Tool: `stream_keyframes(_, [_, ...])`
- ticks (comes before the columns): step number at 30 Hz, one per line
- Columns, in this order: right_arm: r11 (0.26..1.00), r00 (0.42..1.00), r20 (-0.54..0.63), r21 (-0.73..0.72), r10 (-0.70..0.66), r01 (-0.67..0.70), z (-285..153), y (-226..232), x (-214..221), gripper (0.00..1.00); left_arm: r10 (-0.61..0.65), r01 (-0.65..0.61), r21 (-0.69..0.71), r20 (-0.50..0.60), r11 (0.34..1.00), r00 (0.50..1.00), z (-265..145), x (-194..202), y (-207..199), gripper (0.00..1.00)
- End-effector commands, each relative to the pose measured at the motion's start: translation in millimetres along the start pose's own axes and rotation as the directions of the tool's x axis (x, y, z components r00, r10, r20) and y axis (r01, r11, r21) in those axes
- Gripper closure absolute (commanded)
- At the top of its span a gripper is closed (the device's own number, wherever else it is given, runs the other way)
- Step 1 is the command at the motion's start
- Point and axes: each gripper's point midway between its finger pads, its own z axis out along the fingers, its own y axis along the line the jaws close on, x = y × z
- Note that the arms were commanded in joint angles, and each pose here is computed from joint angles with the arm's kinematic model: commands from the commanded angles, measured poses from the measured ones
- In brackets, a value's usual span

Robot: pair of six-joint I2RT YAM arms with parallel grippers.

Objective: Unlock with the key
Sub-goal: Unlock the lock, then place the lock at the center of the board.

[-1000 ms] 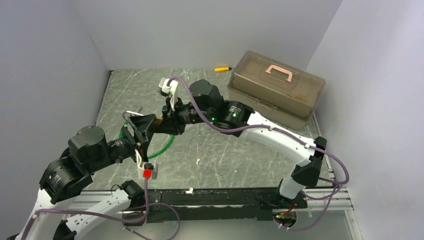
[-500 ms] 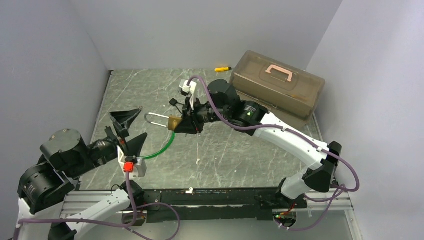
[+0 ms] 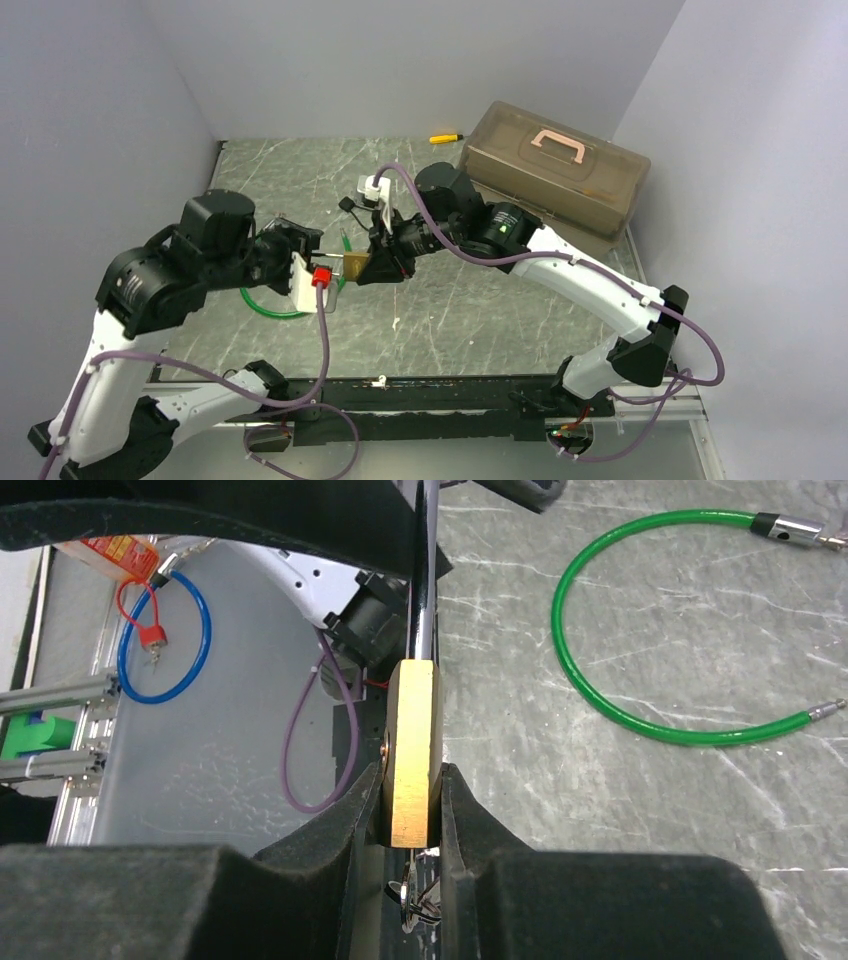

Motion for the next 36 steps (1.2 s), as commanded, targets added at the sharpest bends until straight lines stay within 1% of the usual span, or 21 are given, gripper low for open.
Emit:
stream_keyframes(1, [0.989, 0.981, 0.134, -0.026, -0.138, 0.142, -30, 28, -50, 1.0, -0.035, 0.031, 0.143, 0.024, 0.989, 0.999, -5, -4, -23, 0.49])
stream_keyframes(3, [0.99, 0.982, 0.134, -0.025, -0.137, 0.141, -30, 28, -48, 1.0, -0.035, 0.031, 0.154, 0.02, 0.988, 0.999, -2, -1, -25, 0.6])
stream_keyframes(5, [0.99, 0.983, 0.129, -0.02, -0.134, 0.137, -31, 27, -46, 1.0, -0.027, 0.023, 0.171, 0.02, 0.985, 0.999, 2, 2, -30, 0.74])
stream_keyframes(7, [0.992, 0.984, 0.127, -0.014, -0.126, 0.128, -31, 25, -44, 1.0, -0.014, 0.012, 0.191, 0.008, 0.981, 1.0, 6, 7, -35, 0.92])
stream_keyframes(8, [0.994, 0.987, 0.126, -0.018, -0.101, 0.105, -30, 23, -40, 1.0, -0.012, 0.012, 0.191, -0.001, 0.981, 1.0, 9, 10, -35, 0.97])
stream_keyframes(10, [0.998, 0.989, 0.137, -0.039, -0.046, 0.052, -33, 18, -39, 1.0, -0.003, 0.004, 0.173, -0.008, 0.985, 1.0, 15, 14, -34, 1.0])
stream_keyframes(13, [0.99, 0.984, 0.158, -0.129, 0.081, -0.06, -40, 11, -42, 1.0, 0.04, -0.04, 0.071, 0.011, 0.997, 0.999, 25, 16, -21, 1.0])
stream_keyframes(18, [0.952, 0.946, 0.201, -0.225, 0.254, -0.208, -46, -4, -50, 1.0, 0.155, -0.153, -0.102, 0.014, 0.983, 0.988, 35, 21, -4, 1.0])
stream_keyframes(19, [0.943, 0.935, 0.199, -0.223, 0.293, -0.248, -45, -12, -50, 1.0, 0.162, -0.16, -0.119, 0.007, 0.98, 0.987, 38, 24, -3, 0.95])
stream_keyframes(20, [0.929, 0.92, 0.194, -0.222, 0.34, -0.297, -44, -20, -48, 1.0, 0.17, -0.169, -0.109, 0.002, 0.98, 0.985, 42, 27, -6, 0.87])
stream_keyframes(21, [0.905, 0.896, 0.188, -0.225, 0.403, -0.36, -42, -30, -46, 1.0, 0.17, -0.17, -0.087, -0.005, 0.982, 0.985, 48, 32, -12, 0.71])
stream_keyframes(22, [0.883, 0.874, 0.18, -0.23, 0.452, -0.409, -40, -40, -42, 1.0, 0.157, -0.157, -0.061, -0.013, 0.986, 0.988, 54, 37, -20, 0.66])
stream_keyframes(24, [0.836, 0.827, 0.169, -0.241, 0.536, -0.493, -37, -60, -31, 1.0, 0.094, -0.094, 0.004, -0.039, 0.996, 0.995, 68, 50, -37, 0.59])
stream_keyframes(25, [0.816, 0.804, 0.174, -0.243, 0.569, -0.525, -36, -70, -27, 1.0, 0.066, -0.064, 0.036, -0.053, 0.997, 0.996, 74, 56, -45, 0.53])
stream_keyframes(26, [0.799, 0.785, 0.177, -0.245, 0.593, -0.549, -34, -77, -23, 1.0, 0.032, -0.028, 0.064, -0.064, 0.998, 0.997, 81, 61, -54, 0.41])
stream_keyframes(27, [0.788, 0.774, 0.176, -0.25, 0.608, -0.562, -32, -83, -19, 1.0, -0.004, 0.01, 0.077, -0.067, 0.997, 0.998, 88, 64, -59, 0.22])
stream_keyframes(28, [0.775, 0.762, 0.169, -0.251, 0.625, -0.58, -29, -89, -14, 1.0, -0.028, 0.035, 0.098, -0.067, 0.995, 0.997, 94, 67, -66, 0.06])
stream_keyframes(29, [0.764, 0.752, 0.164, -0.25, 0.639, -0.595, -27, -94, -10, 1.0, -0.057, 0.065, 0.118, -0.067, 0.991, 0.996, 99, 70, -72, 0.02])
stream_keyframes(31, [0.748, 0.739, 0.148, -0.239, 0.658, -0.619, -20, -103, 1, 1.0, -0.115, 0.123, 0.123, -0.069, 0.985, 0.991, 106, 72, -71, 0.01])
stream_keyframes(34, [0.735, 0.729, 0.106, -0.168, 0.676, -0.657, -11, -118, 25, 1.0, -0.241, 0.246, 0.083, -0.063, 0.966, 0.969, 102, 75, -46, 0.01])
stream_keyframes(36, [0.737, 0.733, 0.083, -0.105, 0.675, -0.668, -4, -130, 44, 1.0, -0.345, 0.346, 0.033, -0.032, 0.938, 0.938, 91, 75, -21, 0.01])
